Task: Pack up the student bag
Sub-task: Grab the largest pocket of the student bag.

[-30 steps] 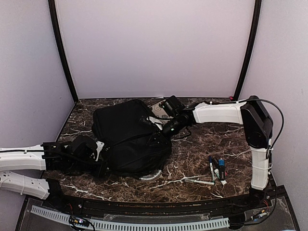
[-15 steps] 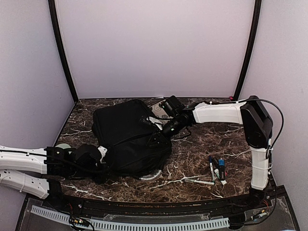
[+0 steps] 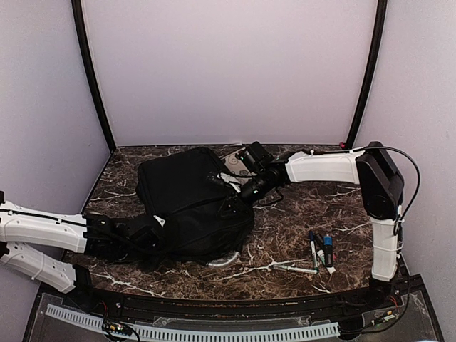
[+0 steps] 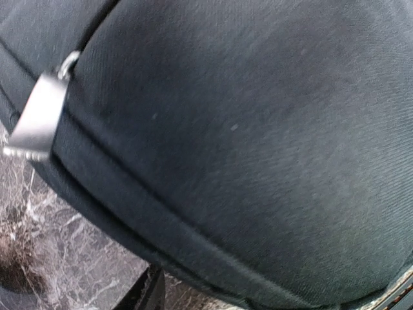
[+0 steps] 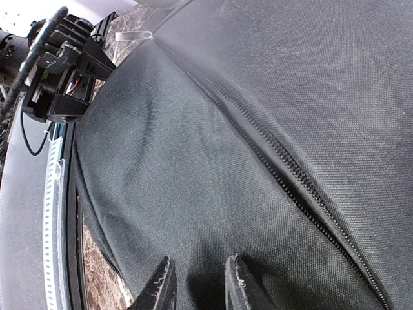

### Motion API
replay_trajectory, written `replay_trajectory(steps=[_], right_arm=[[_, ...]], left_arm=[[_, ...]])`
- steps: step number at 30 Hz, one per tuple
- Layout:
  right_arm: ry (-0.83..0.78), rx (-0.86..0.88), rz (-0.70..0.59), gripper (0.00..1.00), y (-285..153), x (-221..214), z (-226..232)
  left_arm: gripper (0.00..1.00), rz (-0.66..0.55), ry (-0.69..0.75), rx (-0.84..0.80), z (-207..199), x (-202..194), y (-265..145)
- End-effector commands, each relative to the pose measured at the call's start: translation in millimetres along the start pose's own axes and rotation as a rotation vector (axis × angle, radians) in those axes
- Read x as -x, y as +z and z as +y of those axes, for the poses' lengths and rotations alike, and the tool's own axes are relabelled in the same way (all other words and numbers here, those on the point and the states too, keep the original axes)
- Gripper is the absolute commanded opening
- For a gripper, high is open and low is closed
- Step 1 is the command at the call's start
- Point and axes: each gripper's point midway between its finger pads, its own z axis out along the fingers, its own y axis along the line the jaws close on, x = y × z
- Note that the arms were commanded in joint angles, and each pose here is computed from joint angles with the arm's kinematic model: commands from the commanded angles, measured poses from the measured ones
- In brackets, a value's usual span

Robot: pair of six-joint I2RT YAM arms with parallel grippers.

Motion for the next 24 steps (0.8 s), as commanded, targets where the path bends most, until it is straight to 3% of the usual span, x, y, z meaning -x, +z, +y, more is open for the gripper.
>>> replay_trajectory(steps=[1, 10, 24], right_arm=[[-0.003, 0.019, 0.001, 0.27, 1.4, 0.4, 3.8], [0.003, 0.028, 0.005, 0.27, 4.4, -0.6, 4.3], [0.014, 0.033, 0.016, 0.27, 8.3, -5.1, 1.9]], left_arm=[[0.45, -0.064, -0.019, -0.021, 2.3, 17.8, -2.4], [0.36, -0.05, -0.043, -0.048, 8.7, 16.3, 9.6], [0.06, -0.066, -0.043, -0.032, 13.0, 19.2, 19.2]])
